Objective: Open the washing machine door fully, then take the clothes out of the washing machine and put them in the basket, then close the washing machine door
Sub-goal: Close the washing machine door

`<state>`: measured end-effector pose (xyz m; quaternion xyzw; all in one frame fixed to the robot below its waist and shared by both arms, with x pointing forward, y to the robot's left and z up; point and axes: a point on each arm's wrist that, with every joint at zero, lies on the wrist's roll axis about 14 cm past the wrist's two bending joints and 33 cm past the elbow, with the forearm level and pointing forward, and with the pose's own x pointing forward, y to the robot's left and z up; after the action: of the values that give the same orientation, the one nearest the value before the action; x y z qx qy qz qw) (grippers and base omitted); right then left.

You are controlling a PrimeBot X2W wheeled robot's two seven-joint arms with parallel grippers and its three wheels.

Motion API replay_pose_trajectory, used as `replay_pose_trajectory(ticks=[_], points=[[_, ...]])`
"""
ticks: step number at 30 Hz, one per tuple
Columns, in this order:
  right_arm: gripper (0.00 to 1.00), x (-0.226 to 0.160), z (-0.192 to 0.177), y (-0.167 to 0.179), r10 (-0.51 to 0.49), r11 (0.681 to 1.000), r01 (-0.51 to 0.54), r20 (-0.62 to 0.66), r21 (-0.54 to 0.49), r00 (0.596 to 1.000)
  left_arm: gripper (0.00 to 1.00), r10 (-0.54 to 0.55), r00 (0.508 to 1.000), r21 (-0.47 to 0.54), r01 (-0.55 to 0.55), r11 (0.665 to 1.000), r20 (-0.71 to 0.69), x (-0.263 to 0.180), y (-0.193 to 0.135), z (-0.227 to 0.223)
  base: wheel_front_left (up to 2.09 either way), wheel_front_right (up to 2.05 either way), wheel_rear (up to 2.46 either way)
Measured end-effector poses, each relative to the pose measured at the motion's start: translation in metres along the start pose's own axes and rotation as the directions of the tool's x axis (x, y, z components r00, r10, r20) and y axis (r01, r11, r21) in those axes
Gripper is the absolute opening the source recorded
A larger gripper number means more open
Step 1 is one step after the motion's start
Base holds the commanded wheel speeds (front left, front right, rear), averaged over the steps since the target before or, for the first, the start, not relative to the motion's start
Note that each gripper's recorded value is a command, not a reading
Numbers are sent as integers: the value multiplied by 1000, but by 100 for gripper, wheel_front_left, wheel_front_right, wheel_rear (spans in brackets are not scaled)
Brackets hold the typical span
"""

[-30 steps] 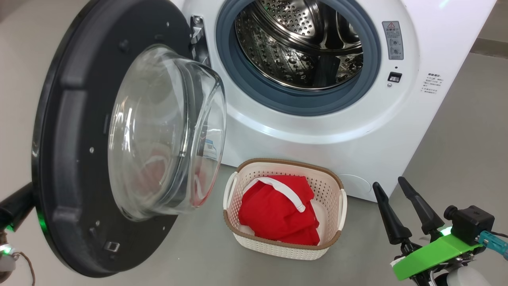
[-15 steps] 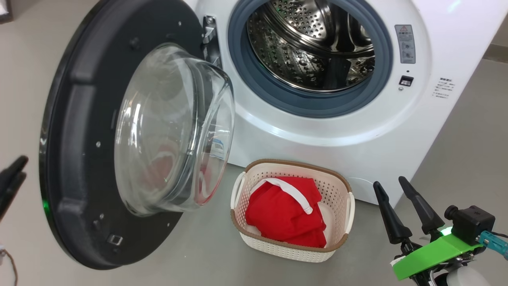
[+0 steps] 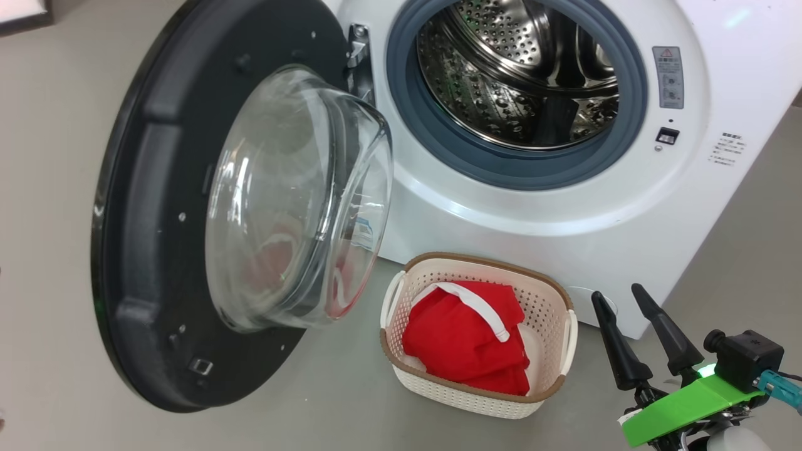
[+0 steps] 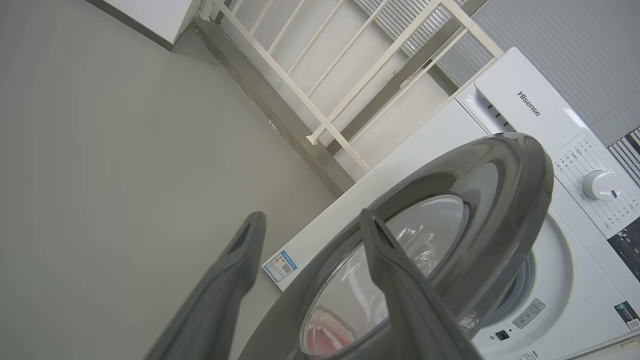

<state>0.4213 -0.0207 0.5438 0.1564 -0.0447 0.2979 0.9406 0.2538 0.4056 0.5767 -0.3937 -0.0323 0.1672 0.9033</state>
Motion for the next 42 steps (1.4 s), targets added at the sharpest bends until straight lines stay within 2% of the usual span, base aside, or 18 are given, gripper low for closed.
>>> replay_pose_trajectory(ticks=[13,16,21,27,30,42], points=[[100,9,-3,12,41,999,-41,-8,1,999,100,53,987,171,-79,982,153,-32,17,-12,0,0,0],[100,10,-4,15,49,999,-49,-9,2,999,100,53,986,247,-92,965,160,-36,17,-20,0,0,0],[100,11,-5,17,57,998,-57,-11,3,998,100,63,982,313,-117,942,177,-44,23,-33,0,0,0],[100,11,-4,18,61,998,-61,-10,-2,998,100,66,976,359,-140,923,209,-49,24,-49,0,0,0],[100,11,-3,18,61,998,-61,-11,-4,998,100,83,971,336,-157,929,224,-53,27,-58,0,0,0],[100,9,-2,17,60,998,-60,-11,-10,998,100,85,970,347,-162,924,228,-55,27,-72,0,0,0]])
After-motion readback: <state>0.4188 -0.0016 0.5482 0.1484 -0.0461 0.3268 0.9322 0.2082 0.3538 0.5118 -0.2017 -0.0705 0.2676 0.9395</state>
